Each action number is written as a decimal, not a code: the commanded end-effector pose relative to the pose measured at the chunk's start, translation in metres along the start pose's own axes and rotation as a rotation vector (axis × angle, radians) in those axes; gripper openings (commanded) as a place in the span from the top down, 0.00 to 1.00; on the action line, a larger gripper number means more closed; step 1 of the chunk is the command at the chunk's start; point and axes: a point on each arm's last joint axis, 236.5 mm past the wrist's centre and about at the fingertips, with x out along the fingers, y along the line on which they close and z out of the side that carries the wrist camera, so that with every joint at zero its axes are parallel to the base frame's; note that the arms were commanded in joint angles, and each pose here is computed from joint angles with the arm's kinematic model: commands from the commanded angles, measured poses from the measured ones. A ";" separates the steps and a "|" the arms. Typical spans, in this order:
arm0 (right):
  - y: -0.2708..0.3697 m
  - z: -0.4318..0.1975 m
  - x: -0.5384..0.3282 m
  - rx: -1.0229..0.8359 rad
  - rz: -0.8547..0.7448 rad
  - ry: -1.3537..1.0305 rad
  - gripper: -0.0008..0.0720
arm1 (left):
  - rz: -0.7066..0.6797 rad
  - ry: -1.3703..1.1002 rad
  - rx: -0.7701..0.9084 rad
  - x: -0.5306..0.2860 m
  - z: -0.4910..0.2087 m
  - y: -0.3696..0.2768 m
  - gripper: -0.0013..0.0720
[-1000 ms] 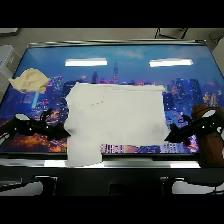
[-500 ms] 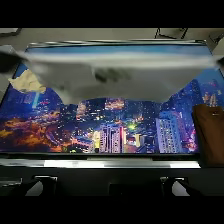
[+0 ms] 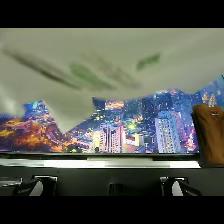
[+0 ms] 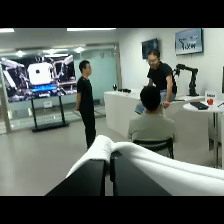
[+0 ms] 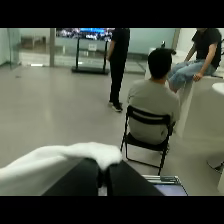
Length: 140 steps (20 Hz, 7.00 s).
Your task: Fold the clothes and pants, and hang the long-sleeved shirts on hangers.
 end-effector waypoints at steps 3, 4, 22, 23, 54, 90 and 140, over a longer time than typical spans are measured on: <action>-0.001 0.021 -0.012 0.034 -0.021 -0.080 0.93 | 0.049 -0.055 0.026 -0.013 0.022 0.001 0.95; -0.002 0.007 -0.003 0.041 -0.013 -0.022 0.93 | 0.067 0.005 -0.006 -0.006 0.005 0.011 0.95; 0.053 -0.650 0.182 0.422 0.028 1.308 0.93 | 0.183 1.244 -0.762 0.052 -0.700 0.064 0.94; 0.050 -0.648 0.207 0.474 -0.004 1.232 0.93 | 0.200 1.200 -0.740 0.067 -0.702 0.077 0.94; 0.032 -0.667 0.067 0.326 0.075 1.863 0.93 | -0.084 1.874 -0.909 -0.075 -0.692 -0.007 0.94; 0.014 -0.607 -0.052 0.674 0.050 2.012 0.22 | -0.074 1.851 -1.078 -0.249 -0.659 -0.103 0.47; 0.062 -0.679 0.161 0.730 0.075 1.591 0.93 | 0.007 1.482 -0.913 0.034 -0.713 0.021 0.94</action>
